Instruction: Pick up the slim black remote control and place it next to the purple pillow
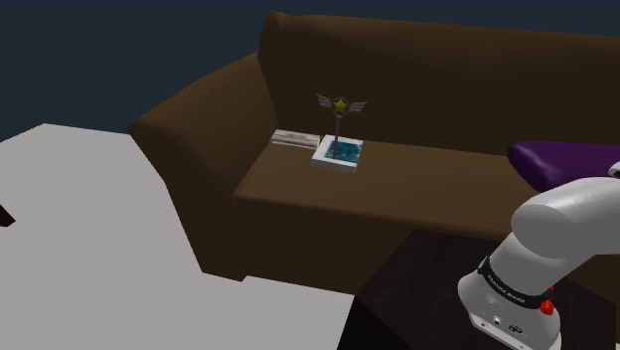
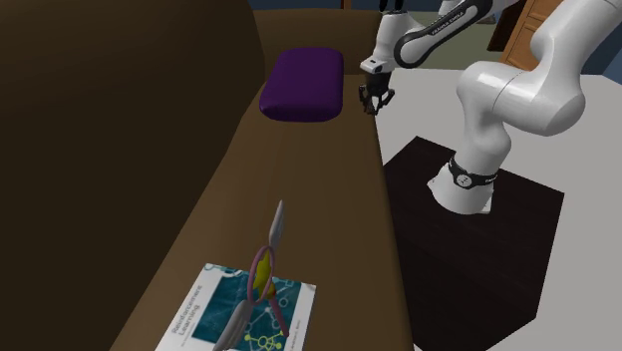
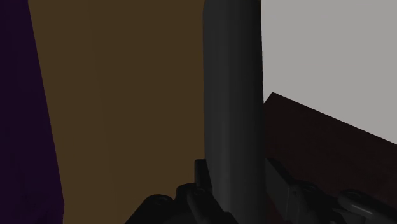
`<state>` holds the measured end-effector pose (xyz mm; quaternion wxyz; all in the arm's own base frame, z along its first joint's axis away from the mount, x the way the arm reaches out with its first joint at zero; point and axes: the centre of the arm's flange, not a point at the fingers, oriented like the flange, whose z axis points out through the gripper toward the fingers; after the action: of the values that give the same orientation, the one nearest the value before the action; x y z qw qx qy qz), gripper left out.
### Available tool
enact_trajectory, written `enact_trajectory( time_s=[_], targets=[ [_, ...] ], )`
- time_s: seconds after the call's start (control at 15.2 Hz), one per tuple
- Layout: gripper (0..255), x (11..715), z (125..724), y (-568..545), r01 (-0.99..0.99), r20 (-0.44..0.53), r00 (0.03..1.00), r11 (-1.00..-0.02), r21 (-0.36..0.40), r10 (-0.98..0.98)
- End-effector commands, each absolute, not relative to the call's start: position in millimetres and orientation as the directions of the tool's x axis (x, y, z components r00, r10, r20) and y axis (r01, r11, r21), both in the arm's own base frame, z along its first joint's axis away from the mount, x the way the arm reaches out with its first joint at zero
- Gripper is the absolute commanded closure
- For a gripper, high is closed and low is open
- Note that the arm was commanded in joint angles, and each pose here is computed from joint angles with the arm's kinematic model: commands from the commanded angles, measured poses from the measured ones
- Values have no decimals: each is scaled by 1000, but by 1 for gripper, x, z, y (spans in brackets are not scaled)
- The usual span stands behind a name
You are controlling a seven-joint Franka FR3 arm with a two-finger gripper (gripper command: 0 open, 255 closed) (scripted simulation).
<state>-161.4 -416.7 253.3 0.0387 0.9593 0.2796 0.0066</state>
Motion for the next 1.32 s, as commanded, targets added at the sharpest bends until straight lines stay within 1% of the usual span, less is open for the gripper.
enact_trajectory(
  time_s=[0.0,0.4,0.46,0.79,1.06,1.25],
  targets=[
    [255,-162,251,-416,535,-9,844,-841,77,536],
    [255,-162,251,-416,535,-9,844,-841,77,536],
    [0,-162,251,-416,535,-9,844,-841,77,536],
    [0,-162,251,-416,535,-9,844,-841,78,536],
    [0,-163,300,-412,535,-9,844,-841,77,536],
    [0,-163,301,-412,535,-9,844,-841,77,536]
  ],
)
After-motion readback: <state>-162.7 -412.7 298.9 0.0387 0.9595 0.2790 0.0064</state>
